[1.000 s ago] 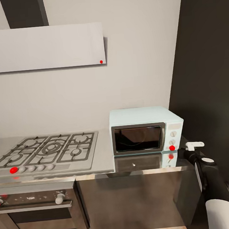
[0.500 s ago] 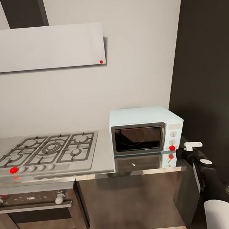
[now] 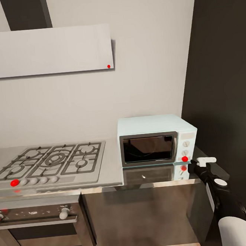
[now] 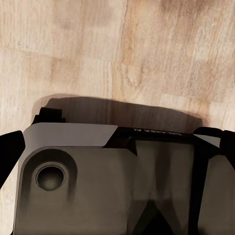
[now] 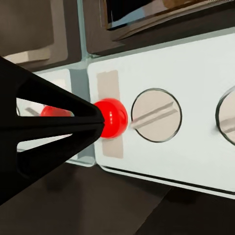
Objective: In the kitchen, take the popcorn bag from the countertop, put it into the microwave, and heat it until the popcorn is cooked so the cooked popcorn ends up inside the bag.
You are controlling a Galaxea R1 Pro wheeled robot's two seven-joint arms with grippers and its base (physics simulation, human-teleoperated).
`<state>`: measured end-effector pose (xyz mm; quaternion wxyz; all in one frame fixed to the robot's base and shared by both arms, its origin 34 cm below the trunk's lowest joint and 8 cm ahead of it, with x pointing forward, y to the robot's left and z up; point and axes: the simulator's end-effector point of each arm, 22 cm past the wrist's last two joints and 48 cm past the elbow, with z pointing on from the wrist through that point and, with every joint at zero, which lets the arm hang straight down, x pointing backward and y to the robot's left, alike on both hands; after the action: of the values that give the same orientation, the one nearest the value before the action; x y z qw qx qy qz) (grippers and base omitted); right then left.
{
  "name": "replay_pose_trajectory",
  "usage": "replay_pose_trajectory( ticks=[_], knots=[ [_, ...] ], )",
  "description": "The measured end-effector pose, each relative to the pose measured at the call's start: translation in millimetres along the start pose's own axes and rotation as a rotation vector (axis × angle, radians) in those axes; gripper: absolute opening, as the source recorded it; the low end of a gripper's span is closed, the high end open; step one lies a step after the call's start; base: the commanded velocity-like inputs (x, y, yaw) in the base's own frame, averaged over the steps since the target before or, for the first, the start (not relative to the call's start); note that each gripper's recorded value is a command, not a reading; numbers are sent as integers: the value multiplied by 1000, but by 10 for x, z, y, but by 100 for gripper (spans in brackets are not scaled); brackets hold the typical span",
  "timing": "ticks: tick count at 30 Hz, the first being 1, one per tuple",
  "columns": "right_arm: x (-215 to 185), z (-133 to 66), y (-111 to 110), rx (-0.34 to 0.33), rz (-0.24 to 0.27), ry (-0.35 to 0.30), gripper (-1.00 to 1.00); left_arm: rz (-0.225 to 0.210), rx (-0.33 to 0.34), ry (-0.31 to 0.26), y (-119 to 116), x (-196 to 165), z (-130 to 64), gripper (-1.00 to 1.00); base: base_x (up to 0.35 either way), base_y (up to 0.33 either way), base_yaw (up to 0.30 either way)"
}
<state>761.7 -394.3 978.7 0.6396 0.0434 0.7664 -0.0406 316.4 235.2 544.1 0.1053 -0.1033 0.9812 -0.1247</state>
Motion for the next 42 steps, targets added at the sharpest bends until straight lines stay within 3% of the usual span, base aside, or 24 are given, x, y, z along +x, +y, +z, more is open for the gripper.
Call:
replay_pose_trajectory(
  ticks=[9,34,39,42],
  knots=[
    [279,19,70,-7,15,51,-100,-2,0,-1,1,0,-1,100,116,0,0],
    [287,19,54,-5,13,52,-100,-3,-1,-1,6,-2,-1,100,88,-48,0],
    [782,3,185,-37,38,164,-100,-3,-1,-1,9,-2,-2,100,0,0,0],
    [853,-3,214,-43,43,178,-100,-3,-1,-1,10,-3,-2,100,0,0,0]
  ],
)
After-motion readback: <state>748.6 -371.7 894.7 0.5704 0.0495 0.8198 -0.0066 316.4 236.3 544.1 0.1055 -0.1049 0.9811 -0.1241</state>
